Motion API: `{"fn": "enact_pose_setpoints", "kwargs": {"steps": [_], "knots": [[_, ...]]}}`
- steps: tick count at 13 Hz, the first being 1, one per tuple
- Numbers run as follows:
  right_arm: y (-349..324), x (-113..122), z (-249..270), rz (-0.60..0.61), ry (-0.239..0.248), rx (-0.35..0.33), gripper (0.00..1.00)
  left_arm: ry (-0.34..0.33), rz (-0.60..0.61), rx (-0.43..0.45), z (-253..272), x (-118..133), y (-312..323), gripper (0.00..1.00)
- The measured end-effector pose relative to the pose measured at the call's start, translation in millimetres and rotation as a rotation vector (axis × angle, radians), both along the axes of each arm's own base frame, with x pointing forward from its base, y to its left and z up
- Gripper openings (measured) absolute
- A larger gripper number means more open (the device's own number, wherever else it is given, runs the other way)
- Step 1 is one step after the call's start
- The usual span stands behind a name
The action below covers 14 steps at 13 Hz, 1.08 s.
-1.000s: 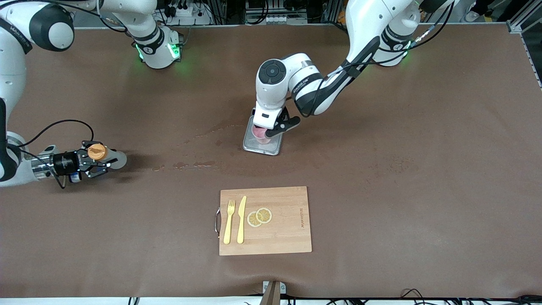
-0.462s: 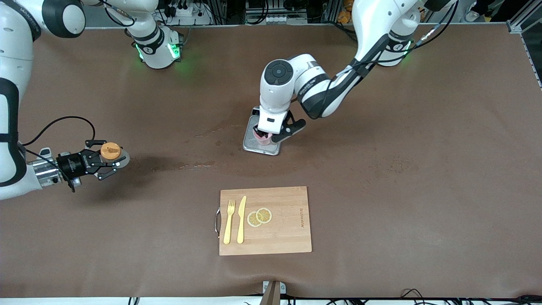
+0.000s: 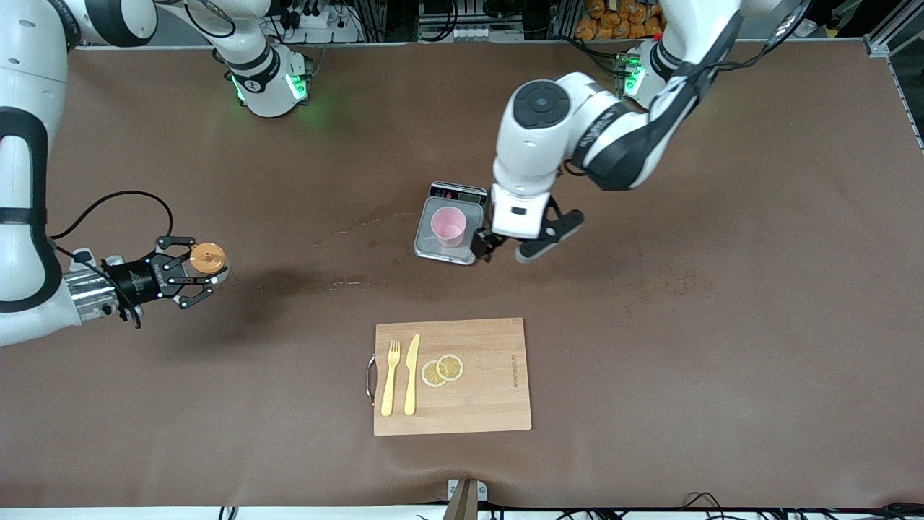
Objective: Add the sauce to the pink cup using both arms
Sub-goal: 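Release the cup with the left gripper while the right gripper carries the bottle, then move the sauce bottle over the pink cup with the right gripper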
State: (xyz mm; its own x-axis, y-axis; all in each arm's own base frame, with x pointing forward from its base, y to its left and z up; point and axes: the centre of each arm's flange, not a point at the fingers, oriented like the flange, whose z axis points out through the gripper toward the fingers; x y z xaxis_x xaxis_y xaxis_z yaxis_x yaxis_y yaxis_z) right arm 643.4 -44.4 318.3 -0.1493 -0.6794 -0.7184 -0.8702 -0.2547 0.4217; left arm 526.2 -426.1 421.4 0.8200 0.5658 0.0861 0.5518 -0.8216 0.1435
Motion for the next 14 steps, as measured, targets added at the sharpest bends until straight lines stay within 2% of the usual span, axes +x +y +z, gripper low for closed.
{"fn": "enact_pose_setpoints", "kwargs": {"steps": [3, 5, 9, 11, 14], "knots": [[41.3, 4.2, 20.5, 0.016, 0.005, -0.085, 0.36, -0.041, -0.077, 0.036, 20.8, 47.0, 73.2, 1.00], [70.0, 5.5, 28.7, 0.033, 0.005, -0.159, 0.36, -0.042, -0.161, 0.073, 22.8, 71.7, 120.9, 1.00], [126.9, 4.7, 35.2, 0.046, 0.020, -0.281, 0.36, -0.018, -0.305, 0.134, 25.8, 95.5, 187.0, 1.00], [163.5, 1.7, 38.6, 0.061, 0.011, -0.363, 0.36, -0.018, -0.334, 0.142, 31.7, 104.3, 217.2, 1.00], [207.0, -6.6, 37.2, 0.091, 0.011, -0.430, 0.36, -0.002, -0.403, 0.121, 39.8, 116.0, 273.4, 1.00]]}}
